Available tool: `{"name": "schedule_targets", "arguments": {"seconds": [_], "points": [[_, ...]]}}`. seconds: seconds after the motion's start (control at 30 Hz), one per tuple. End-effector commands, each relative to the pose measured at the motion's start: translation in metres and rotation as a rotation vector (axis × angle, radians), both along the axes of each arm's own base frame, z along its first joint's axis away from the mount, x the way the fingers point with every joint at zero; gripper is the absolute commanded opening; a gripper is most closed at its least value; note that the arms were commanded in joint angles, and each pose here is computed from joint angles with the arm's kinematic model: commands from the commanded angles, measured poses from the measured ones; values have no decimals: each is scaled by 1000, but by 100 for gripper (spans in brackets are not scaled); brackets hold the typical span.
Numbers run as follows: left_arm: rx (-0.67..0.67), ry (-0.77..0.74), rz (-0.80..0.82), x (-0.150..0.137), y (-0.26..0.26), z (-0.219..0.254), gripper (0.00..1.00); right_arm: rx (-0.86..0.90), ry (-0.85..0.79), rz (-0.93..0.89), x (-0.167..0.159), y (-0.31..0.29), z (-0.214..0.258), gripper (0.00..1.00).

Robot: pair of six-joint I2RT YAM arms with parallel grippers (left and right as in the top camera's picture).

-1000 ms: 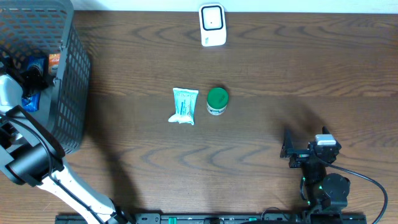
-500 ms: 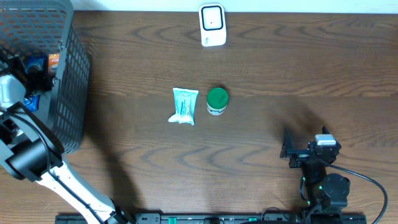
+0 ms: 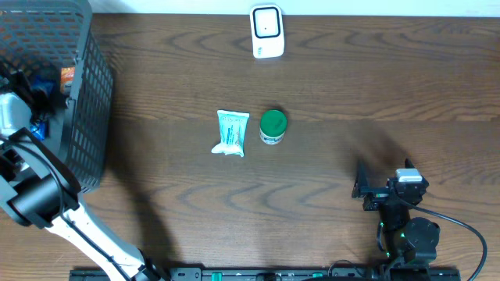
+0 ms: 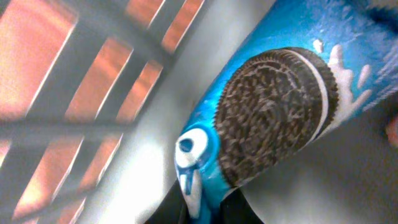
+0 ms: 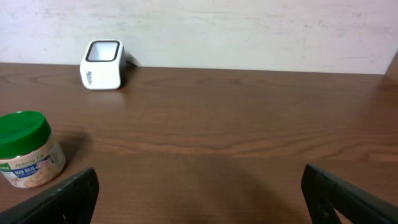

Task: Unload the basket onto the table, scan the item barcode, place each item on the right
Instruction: 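Grasp the blue Oreo pack with the left gripper and lift it, then place the Oreo pack left of the wipes with the left gripper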

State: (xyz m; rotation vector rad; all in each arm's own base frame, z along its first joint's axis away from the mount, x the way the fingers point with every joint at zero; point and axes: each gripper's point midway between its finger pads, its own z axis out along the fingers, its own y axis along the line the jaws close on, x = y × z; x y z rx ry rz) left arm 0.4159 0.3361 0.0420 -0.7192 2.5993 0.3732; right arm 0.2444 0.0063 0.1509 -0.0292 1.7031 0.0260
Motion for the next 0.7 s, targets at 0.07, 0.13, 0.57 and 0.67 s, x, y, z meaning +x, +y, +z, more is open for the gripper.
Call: {"name": "schedule_targets", "arguments": {"seconds": [0.07,0.13,0.57,0.67], "points": [[69,-275,160,-10,-3,140,7,6,7,3,0,1,-2,99],[67,-398,140,-13,-18,193,7,6,7,3,0,1,-2,99],[-230,-717,-223,-60,-240,352,7,6,7,3,0,1,-2,99],[-311,-591,-329,-52,-285,318,8,6,7,3,0,1,-2,99]]}}
